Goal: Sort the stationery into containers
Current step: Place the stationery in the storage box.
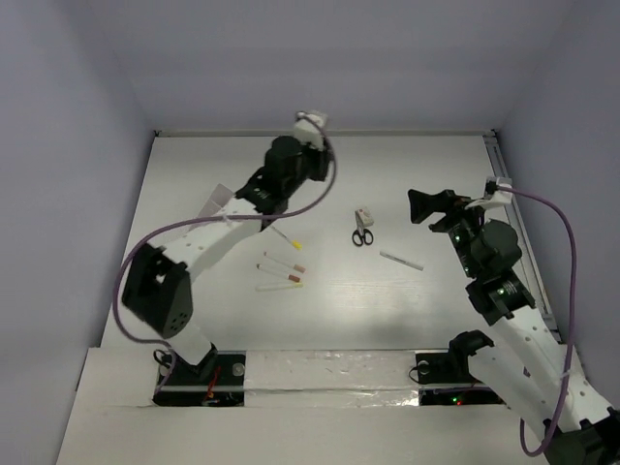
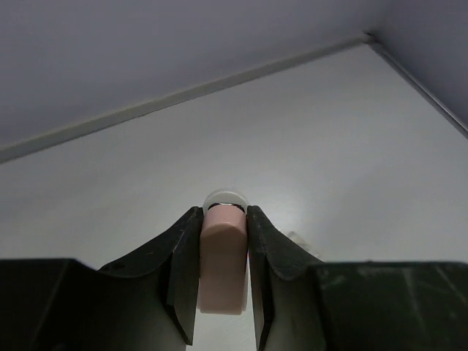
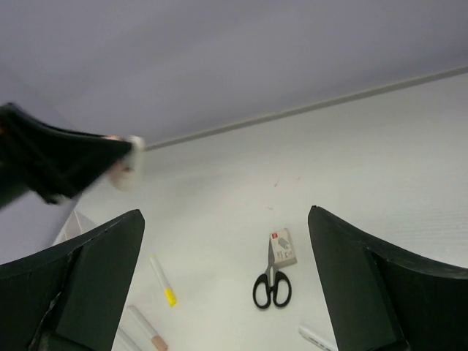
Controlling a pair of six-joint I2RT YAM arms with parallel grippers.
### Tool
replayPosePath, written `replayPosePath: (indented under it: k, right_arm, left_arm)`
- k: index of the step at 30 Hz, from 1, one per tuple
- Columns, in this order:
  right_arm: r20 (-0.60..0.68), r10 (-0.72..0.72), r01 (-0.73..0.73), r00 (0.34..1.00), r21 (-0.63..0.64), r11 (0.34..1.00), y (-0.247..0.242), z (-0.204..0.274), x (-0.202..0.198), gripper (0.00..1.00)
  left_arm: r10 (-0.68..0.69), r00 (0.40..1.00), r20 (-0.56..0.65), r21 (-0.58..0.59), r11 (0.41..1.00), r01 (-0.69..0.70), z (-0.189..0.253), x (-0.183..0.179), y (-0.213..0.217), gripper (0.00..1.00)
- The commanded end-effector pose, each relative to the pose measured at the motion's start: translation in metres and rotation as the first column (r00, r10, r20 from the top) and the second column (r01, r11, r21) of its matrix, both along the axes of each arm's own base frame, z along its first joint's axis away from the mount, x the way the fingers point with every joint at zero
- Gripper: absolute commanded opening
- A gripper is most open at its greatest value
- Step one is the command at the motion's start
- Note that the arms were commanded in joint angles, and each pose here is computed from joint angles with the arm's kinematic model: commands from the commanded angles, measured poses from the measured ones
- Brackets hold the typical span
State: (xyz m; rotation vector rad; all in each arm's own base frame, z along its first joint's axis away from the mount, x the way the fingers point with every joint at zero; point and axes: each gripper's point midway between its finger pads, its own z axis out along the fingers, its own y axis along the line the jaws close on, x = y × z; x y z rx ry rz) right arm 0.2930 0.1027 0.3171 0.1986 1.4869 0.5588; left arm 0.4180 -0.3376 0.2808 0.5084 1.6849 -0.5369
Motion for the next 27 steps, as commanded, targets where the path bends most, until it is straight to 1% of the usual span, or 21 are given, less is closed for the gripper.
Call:
replayPosePath:
  k: [1,2,3,4,5,6,8,9,10,14,16,19,21,27]
  right_arm:
    - [-0.041,0.059,-0.061,0.997,-0.032,0.998,0.014,-0.008,0.008,1.00]
    - [-0.055,0.099,-0.101,0.994,-0.036,0.994,0.021,-0.010,0.008,1.00]
    - [-0.070,0.118,-0.121,0.991,-0.042,0.992,0.026,-0.008,0.011,1.00]
    - [-0.092,0.134,-0.139,0.987,-0.046,0.989,0.030,-0.012,0.012,1.00]
    - [-0.105,0.194,-0.199,0.975,-0.044,0.979,0.040,-0.013,0.009,1.00]
    - [-0.122,0.211,-0.217,0.970,-0.040,0.975,0.044,-0.014,0.011,1.00]
    - [-0.137,0.251,-0.257,0.958,-0.034,0.966,0.052,-0.018,0.010,1.00]
    - [-0.140,0.255,-0.262,0.957,-0.031,0.965,0.053,-0.018,0.011,1.00]
    - [-0.142,0.266,-0.272,0.954,-0.030,0.962,0.055,-0.019,0.011,1.00]
    - [-0.159,0.316,-0.323,0.935,-0.021,0.946,0.065,-0.024,0.010,1.00]
    - [-0.184,0.348,-0.357,0.919,-0.022,0.934,0.071,-0.027,0.009,1.00]
    - [-0.199,0.423,-0.433,0.884,-0.006,0.902,0.084,-0.025,0.004,1.00]
    - [-0.204,0.448,-0.457,0.871,0.001,0.889,0.087,-0.028,0.001,1.00]
    - [-0.216,0.455,-0.465,0.864,0.005,0.885,0.090,-0.032,0.003,1.00]
  left_arm:
    - [0.393,0.916,-0.080,-0.225,0.888,-0.400,0.020,0.014,0.099,0.00]
    - [0.465,0.876,-0.127,-0.258,0.837,-0.482,0.013,0.009,0.135,0.00]
    - [0.528,0.836,-0.150,-0.268,0.792,-0.548,0.008,0.007,0.160,0.00]
    - [0.556,0.813,-0.174,-0.276,0.764,-0.582,0.002,0.005,0.176,0.00]
    - [0.585,0.785,-0.204,-0.276,0.735,-0.619,-0.007,-0.006,0.197,0.00]
    - [0.642,0.731,-0.234,-0.300,0.667,-0.682,-0.011,-0.006,0.226,0.00]
    - [0.692,0.670,-0.268,-0.291,0.604,-0.742,-0.027,-0.019,0.257,0.00]
    - [0.709,0.644,-0.290,-0.299,0.572,-0.764,-0.032,-0.023,0.268,0.00]
    - [0.742,0.601,-0.297,-0.295,0.528,-0.797,-0.036,-0.024,0.288,0.00]
    - [0.789,0.512,-0.340,-0.267,0.441,-0.857,-0.059,-0.031,0.318,0.00]
    - [0.806,0.467,-0.365,-0.277,0.385,-0.880,-0.064,-0.029,0.330,0.00]
    - [0.809,0.442,-0.388,-0.283,0.352,-0.892,-0.069,-0.023,0.334,0.00]
    - [0.801,0.449,-0.395,-0.293,0.354,-0.888,-0.070,-0.017,0.331,0.00]
    - [0.764,0.480,-0.432,-0.325,0.365,-0.873,-0.072,-0.006,0.320,0.00]
